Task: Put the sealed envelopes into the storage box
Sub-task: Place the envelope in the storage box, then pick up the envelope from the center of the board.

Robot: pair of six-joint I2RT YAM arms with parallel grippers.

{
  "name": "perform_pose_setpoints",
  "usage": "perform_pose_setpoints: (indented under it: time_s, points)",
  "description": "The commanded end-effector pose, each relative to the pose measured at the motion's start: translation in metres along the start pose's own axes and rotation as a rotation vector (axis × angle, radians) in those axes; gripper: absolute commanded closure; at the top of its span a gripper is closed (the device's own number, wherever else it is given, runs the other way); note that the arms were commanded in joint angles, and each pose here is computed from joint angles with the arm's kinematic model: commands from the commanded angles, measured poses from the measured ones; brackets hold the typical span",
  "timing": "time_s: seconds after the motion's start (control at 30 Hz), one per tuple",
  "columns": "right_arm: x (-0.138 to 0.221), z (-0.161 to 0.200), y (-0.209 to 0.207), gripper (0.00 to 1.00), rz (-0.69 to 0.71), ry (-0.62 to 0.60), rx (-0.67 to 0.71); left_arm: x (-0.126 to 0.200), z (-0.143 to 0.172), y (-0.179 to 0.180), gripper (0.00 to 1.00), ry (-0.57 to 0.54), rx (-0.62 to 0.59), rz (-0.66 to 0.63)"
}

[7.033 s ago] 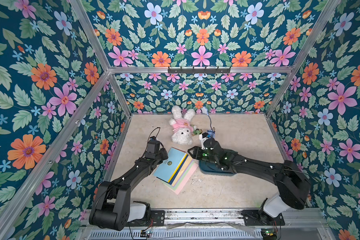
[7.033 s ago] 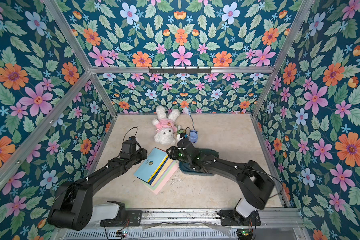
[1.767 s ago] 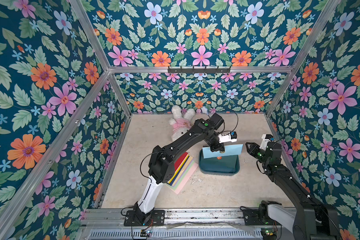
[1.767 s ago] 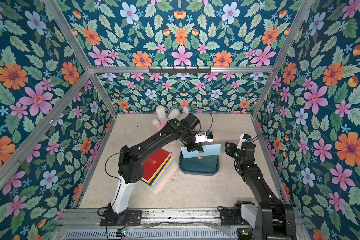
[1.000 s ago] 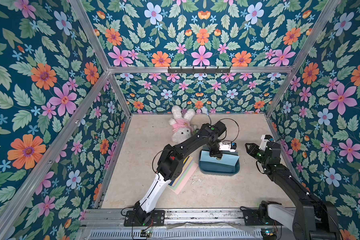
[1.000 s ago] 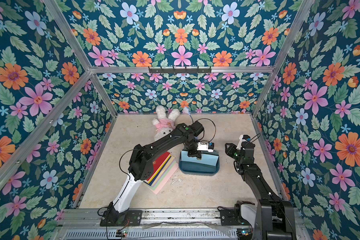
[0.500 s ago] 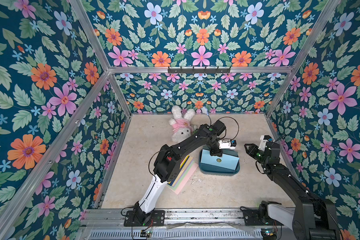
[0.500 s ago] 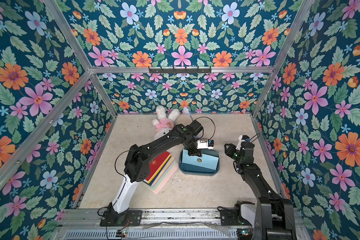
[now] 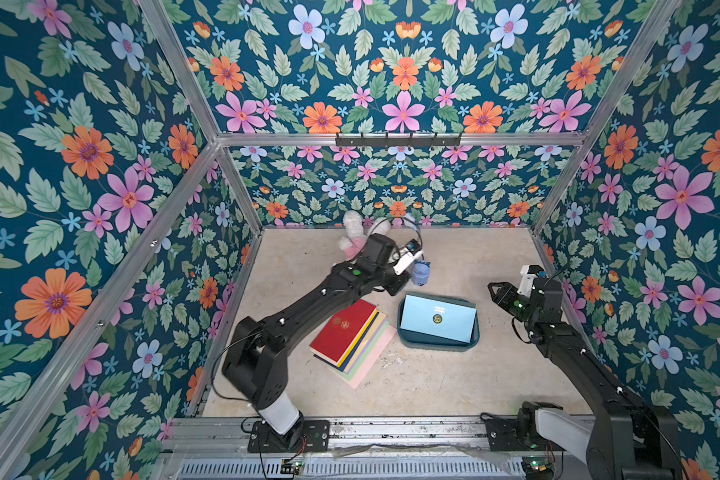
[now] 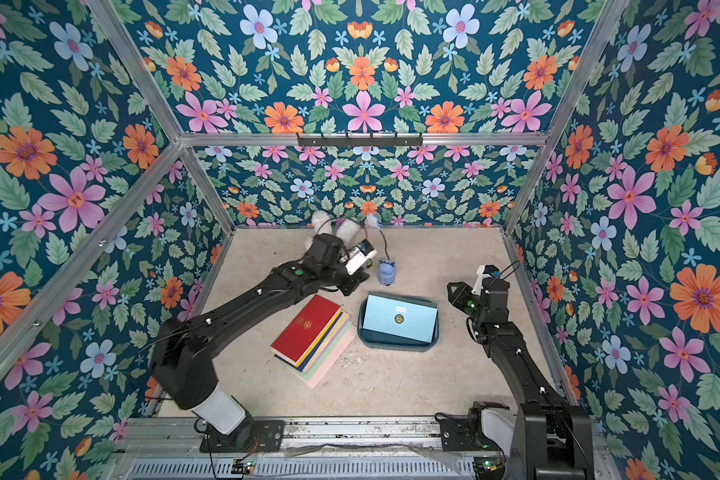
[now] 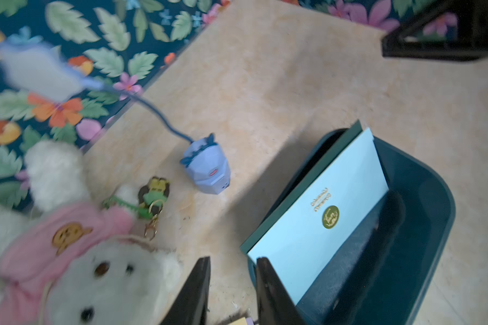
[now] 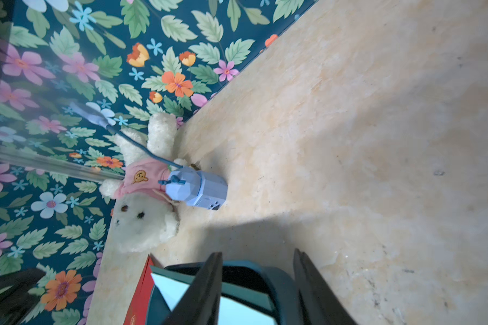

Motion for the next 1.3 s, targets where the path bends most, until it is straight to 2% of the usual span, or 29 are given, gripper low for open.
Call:
perform_pose_setpoints:
  time_s: [0.0,0.17,0.27,0.33,0.5,0.57,0.73,0.97,1.27]
  points:
    - [0.000,0.007,0.030,0.54,-0.039,0.035,0.031,0.023,0.026,0.036,0.65,-0.158,0.389,-0.122]
    - [-0.017,0.041,0.100,0.54,-0.175,0.140,0.035,0.037,0.114,0.076,0.60,-0.062,0.735,-0.298]
    - [-0.033,0.072,0.141,0.54,-0.237,0.260,0.019,0.043,0.147,0.092,0.60,-0.039,0.909,-0.356]
    - [-0.044,0.096,0.165,0.54,-0.277,0.338,0.011,0.044,0.158,0.096,0.61,-0.037,0.959,-0.374]
    - [-0.075,0.159,0.218,0.54,-0.312,0.510,0.060,0.043,0.176,0.093,0.62,-0.028,0.995,-0.407]
    - [-0.092,0.184,0.227,0.54,-0.287,0.590,0.054,0.042,0.184,0.092,0.62,-0.015,1.011,-0.425]
    - [-0.119,0.221,0.232,0.54,-0.285,0.701,-0.029,0.035,0.203,0.088,0.63,0.032,1.040,-0.436]
    - [-0.141,0.245,0.224,0.54,-0.253,0.762,-0.083,0.028,0.213,0.087,0.63,0.072,1.039,-0.430]
    - [-0.148,0.255,0.216,0.54,-0.223,0.785,-0.112,0.021,0.219,0.086,0.67,0.120,1.055,-0.405]
Point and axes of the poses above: each gripper's point midway between its finger pads, its own x axis back along the fingers, its own y axis along the line the jaws close on, z = x × y, the point moved 10 cm from there along x, back along the fingers, and after that the axes turned 1 degree about x, right-handed, at the moved point
